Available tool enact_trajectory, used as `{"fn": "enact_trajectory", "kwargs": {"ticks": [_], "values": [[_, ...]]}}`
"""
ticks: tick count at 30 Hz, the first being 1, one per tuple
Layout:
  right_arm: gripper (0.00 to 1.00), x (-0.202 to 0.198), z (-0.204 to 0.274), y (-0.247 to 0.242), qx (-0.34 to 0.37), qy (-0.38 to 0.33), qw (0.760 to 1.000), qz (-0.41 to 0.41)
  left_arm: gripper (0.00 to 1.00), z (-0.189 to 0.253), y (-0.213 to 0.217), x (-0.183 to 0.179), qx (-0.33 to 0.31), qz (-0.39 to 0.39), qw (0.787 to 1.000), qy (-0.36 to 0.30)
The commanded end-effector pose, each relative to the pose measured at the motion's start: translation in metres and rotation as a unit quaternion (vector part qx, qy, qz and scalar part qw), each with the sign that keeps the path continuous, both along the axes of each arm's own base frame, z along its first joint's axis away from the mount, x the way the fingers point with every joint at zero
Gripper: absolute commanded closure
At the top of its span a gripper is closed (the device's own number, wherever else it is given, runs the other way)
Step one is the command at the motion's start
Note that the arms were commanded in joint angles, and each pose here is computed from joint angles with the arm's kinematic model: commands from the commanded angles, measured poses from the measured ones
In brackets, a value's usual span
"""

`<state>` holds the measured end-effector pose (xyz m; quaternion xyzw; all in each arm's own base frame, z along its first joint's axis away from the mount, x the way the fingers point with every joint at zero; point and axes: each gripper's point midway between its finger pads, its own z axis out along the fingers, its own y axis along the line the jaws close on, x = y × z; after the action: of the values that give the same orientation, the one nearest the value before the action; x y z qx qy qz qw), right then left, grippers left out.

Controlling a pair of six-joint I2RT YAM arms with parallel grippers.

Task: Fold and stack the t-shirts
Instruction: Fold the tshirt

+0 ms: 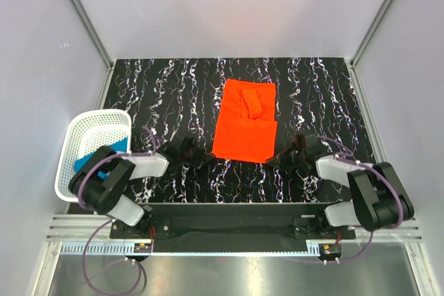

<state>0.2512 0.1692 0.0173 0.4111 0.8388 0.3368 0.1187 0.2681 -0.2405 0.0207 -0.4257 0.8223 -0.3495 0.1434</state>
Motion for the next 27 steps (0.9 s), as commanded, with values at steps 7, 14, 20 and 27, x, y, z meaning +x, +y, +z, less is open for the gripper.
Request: {"fn": "enact_trajectory", "kwargs": {"ticks": [7, 14, 20, 27], "values": [[1.0, -0.062, 0.033, -0.006, -0.035, 0.0, 0.996, 0.077, 1.0, 0.051, 0.018, -0.048, 0.026, -0.065, 0.996, -0.052], [1.0, -0.107, 0.05, 0.004, -0.027, 0.018, 0.994, 0.103, 1.0, 0.07, 0.029, -0.095, 0.003, -0.082, 0.994, -0.069], [1.0, -0.139, 0.067, 0.005, -0.027, 0.023, 0.991, 0.13, 1.0, 0.084, 0.037, -0.13, -0.026, -0.102, 0.991, -0.083], [1.0, -0.166, 0.088, 0.01, -0.014, 0.032, 0.985, 0.17, 1.0, 0.105, 0.041, -0.153, -0.046, -0.125, 0.987, -0.091]]}}
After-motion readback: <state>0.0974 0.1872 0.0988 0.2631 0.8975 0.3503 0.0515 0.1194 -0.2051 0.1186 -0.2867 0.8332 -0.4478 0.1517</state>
